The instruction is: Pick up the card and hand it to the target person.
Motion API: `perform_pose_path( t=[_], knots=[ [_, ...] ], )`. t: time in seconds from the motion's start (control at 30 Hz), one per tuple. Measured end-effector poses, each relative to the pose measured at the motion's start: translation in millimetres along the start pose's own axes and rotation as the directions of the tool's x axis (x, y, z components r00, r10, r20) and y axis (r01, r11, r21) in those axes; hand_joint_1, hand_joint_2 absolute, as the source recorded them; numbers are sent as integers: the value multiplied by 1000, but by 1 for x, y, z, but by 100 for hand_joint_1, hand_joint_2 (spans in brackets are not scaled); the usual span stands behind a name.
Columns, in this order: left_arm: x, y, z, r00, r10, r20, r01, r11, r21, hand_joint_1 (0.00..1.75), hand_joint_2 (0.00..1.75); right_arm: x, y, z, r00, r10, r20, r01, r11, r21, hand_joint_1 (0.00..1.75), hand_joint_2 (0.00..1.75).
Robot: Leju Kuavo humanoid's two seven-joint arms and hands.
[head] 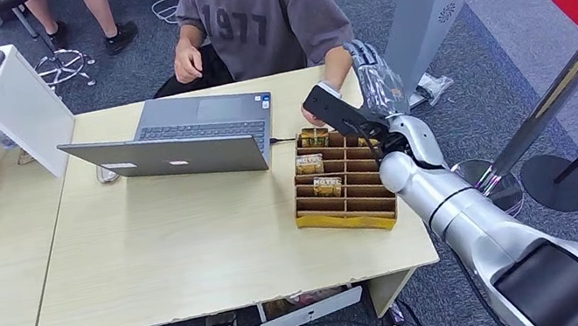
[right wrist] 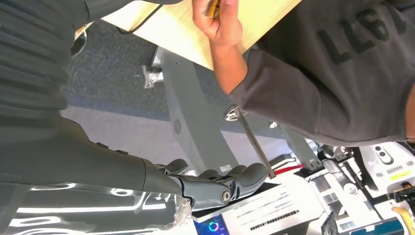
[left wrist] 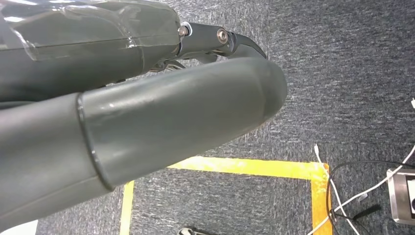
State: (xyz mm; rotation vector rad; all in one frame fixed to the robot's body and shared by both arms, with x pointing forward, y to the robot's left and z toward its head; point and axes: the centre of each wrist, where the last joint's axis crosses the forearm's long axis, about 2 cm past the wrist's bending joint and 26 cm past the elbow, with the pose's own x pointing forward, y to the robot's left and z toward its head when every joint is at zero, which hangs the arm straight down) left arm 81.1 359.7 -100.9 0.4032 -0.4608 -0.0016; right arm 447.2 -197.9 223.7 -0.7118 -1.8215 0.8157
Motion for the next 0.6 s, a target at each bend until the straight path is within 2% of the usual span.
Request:
perform_pose_path(
  t=[0.27, 0.43, 0.6],
  knots=[
    [-1, -1, 0, 1000, 10, -23, -10, 1000, 1, 0, 0, 2, 5, 18, 982, -190, -12, 188, 977, -97, 0, 175],
    [-2, -1, 1, 999, 23, -35, -23, 1000, 9, 0, 0, 1, 3, 38, 941, -338, -26, 330, 931, -158, 0, 175],
    [-3, -2, 1, 998, 36, -44, -35, 999, 15, 0, 0, 2, 2, 64, 909, -416, -23, 403, 893, -199, 0, 175]
  ],
)
